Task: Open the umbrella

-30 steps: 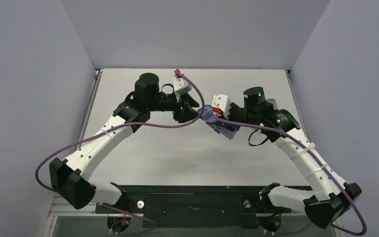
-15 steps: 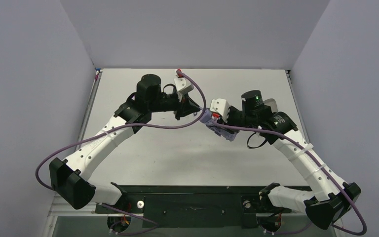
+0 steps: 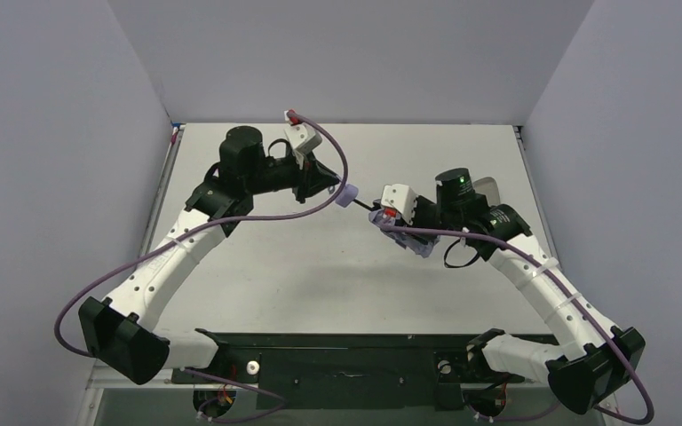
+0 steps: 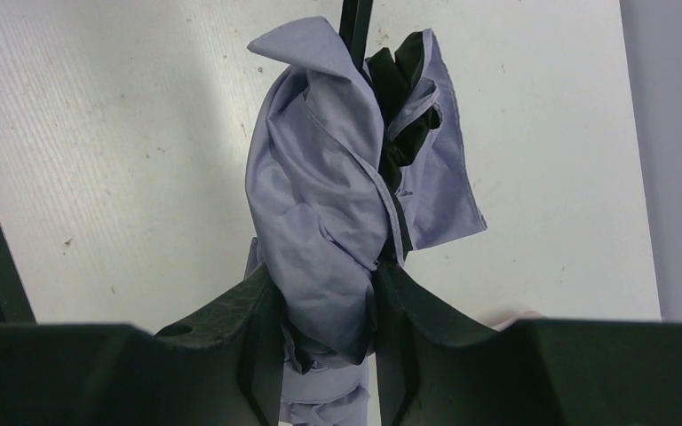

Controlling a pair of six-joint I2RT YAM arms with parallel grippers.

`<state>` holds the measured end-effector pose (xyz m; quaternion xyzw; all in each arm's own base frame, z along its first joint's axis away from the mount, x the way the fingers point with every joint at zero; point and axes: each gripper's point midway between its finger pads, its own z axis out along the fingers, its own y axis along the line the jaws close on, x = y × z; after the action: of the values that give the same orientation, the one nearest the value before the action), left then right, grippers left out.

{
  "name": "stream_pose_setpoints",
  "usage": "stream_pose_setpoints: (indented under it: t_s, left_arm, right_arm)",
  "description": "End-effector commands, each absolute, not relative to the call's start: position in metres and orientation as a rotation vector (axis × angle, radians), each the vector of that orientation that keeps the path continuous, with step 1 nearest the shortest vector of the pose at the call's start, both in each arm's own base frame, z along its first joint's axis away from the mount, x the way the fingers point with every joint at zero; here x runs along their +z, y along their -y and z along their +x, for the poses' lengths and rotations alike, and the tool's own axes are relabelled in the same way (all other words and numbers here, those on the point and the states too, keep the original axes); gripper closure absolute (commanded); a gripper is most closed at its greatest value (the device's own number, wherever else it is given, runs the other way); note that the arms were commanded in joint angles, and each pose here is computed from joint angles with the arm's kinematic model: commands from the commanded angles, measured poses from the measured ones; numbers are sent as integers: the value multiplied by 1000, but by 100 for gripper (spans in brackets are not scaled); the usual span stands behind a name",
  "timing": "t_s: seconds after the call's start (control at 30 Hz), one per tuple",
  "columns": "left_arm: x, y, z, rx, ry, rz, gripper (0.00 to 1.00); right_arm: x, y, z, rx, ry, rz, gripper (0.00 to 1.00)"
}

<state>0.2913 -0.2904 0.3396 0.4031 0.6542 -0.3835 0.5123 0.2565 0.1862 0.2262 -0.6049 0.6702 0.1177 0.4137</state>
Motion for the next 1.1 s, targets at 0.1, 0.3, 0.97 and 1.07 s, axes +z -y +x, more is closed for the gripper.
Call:
stream_pose_setpoints:
  t_s: [0.1, 0.3, 0.97, 1.07]
  left_arm:
    - [376, 255, 315, -819, -1458, 875, 100]
    - [370, 246, 315, -673, -1375, 985, 38]
    - [274, 331, 220, -266, -831, 1887, 1]
    - [262, 339, 229, -154, -759, 1941, 3]
  right_arm:
    - [214, -166, 256, 292, -1720, -1546, 100]
    - [205, -175, 246, 458, -1801, -1546, 100]
    - [233, -226, 221, 1172, -2041, -1313, 100]
    - [235, -228, 214, 1160, -2009, -1355, 100]
